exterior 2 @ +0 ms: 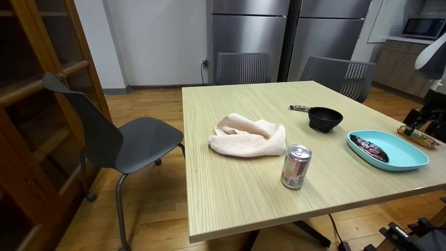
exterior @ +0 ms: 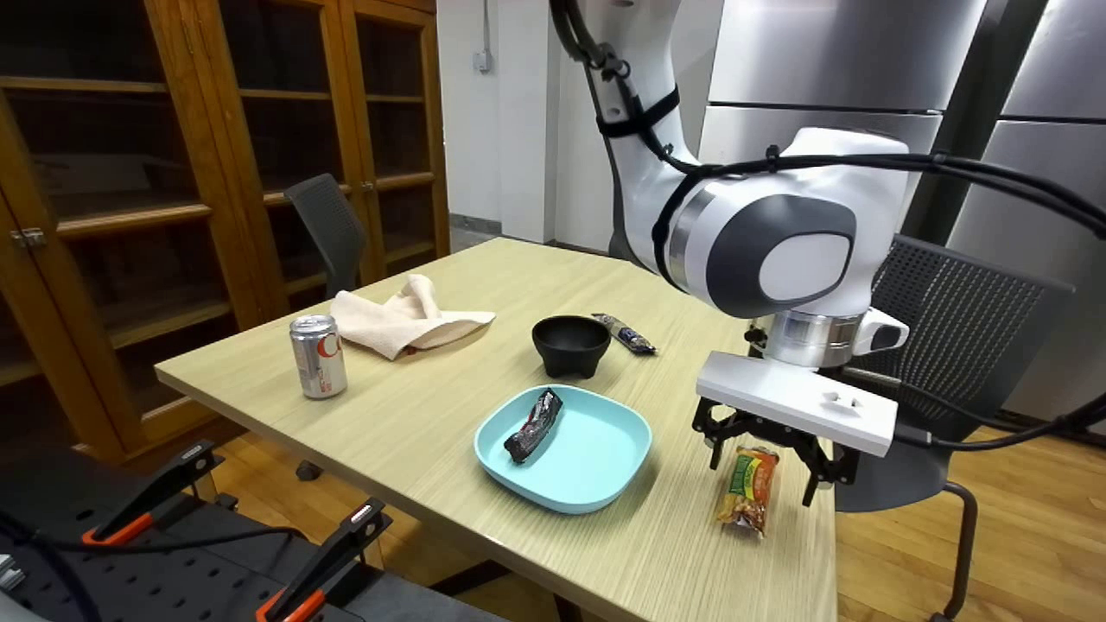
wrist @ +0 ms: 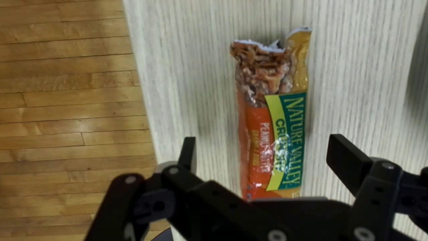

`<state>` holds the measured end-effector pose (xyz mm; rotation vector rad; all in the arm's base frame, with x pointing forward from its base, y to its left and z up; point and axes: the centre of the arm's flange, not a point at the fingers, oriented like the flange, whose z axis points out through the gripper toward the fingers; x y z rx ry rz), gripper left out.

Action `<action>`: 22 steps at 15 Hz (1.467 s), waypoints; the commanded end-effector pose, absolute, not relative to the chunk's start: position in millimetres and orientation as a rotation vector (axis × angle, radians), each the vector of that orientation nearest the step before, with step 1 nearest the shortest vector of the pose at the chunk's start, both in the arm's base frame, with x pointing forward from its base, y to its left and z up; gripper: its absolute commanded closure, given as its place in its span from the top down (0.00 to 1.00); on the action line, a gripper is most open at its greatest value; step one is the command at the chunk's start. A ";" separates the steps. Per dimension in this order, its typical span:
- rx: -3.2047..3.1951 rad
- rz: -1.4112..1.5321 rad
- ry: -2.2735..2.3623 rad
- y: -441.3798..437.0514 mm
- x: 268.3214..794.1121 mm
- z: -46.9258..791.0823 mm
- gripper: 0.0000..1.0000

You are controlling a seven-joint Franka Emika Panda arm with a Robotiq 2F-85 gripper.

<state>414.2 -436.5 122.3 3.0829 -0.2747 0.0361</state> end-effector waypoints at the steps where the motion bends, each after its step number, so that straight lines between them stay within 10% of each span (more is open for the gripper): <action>1: 3.067 0.024 -0.279 -440.6 418.5 119.1 1.00; 4: 3.065 0.040 -0.273 -439.2 416.9 120.8 1.00; 5: 3.062 0.051 -0.267 -439.3 416.4 121.4 0.75; 13: 3.048 0.078 -0.265 -440.6 414.6 122.6 0.20; 22: 3.071 0.195 -0.236 -429.9 397.5 173.1 0.16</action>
